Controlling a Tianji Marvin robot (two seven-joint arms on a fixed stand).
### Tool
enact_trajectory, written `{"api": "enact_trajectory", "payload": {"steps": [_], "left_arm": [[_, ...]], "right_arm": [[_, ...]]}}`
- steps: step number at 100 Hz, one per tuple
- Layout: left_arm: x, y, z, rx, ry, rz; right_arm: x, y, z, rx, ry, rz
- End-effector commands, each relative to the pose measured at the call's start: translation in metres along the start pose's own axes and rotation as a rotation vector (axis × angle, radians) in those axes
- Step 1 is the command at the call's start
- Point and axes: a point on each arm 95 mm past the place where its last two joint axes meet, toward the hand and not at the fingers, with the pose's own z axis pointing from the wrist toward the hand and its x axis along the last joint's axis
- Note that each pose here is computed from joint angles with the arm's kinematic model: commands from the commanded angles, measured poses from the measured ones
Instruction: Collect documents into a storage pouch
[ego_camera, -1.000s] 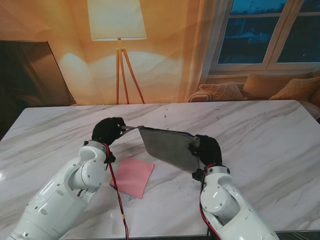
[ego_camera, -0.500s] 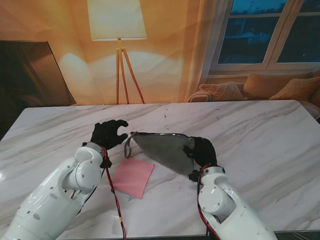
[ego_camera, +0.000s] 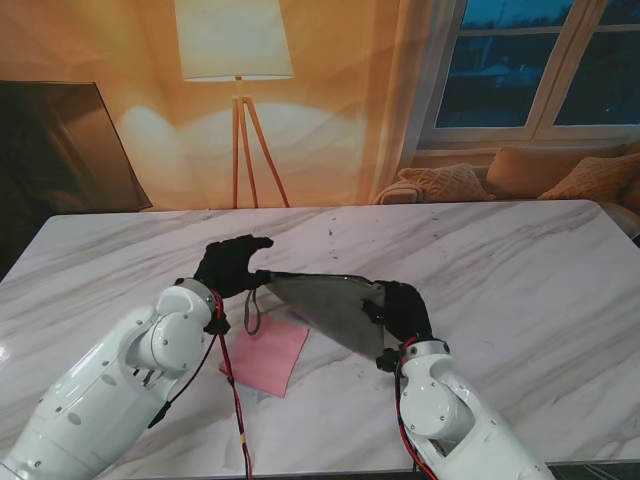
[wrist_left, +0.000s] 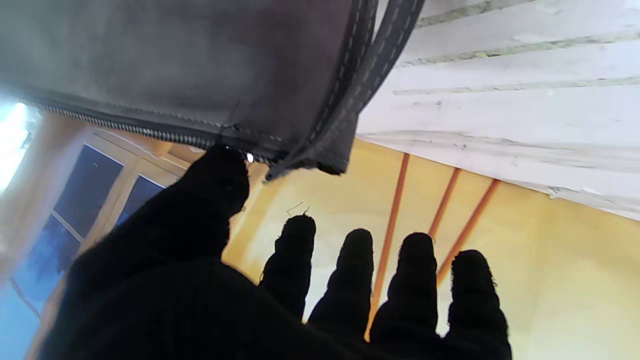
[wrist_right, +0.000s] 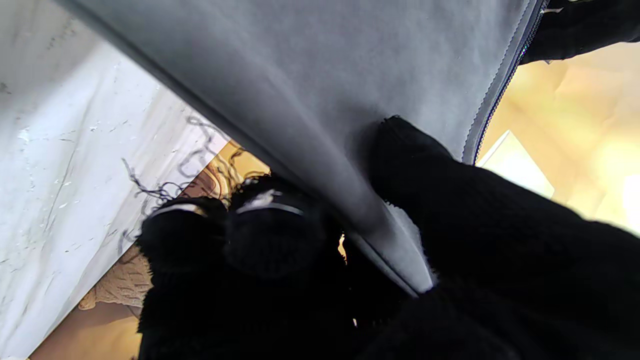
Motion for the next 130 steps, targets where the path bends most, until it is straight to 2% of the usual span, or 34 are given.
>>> {"api": "enact_trajectory", "payload": {"steps": [1, 27, 51, 74, 99, 112, 130], "left_arm": [[0.006, 0.0, 0.006, -0.024, 0.021, 0.007], [0.015, 0.003, 0.021, -0.103, 0.074, 0.01], [0.014, 0.016, 0.027, -0.141, 0.077, 0.017], [0.014, 0.022, 0.038, -0.075, 0.089, -0.007], [0.016, 0.019, 0.043, -0.031, 0.097, 0.0], [0.017, 0.016, 0.045, 0.015, 0.1, 0.011], [0.017, 0.015, 0.044, 0.033, 0.101, 0.027]], "right_arm": [[0.001, 0.0, -0.001, 0.016, 0.002, 0.004], [0.001, 0.003, -0.002, 0.01, 0.016, 0.008], [0.001, -0.001, -0.003, 0.021, 0.007, 0.018], [0.002, -0.001, -0.005, 0.046, -0.005, 0.024], [-0.002, 0.002, -0.004, 0.101, -0.017, -0.018], [-0.006, 0.005, -0.001, 0.099, 0.0, -0.069], [-0.005, 0.016, 0.007, 0.069, 0.033, -0.119]]}}
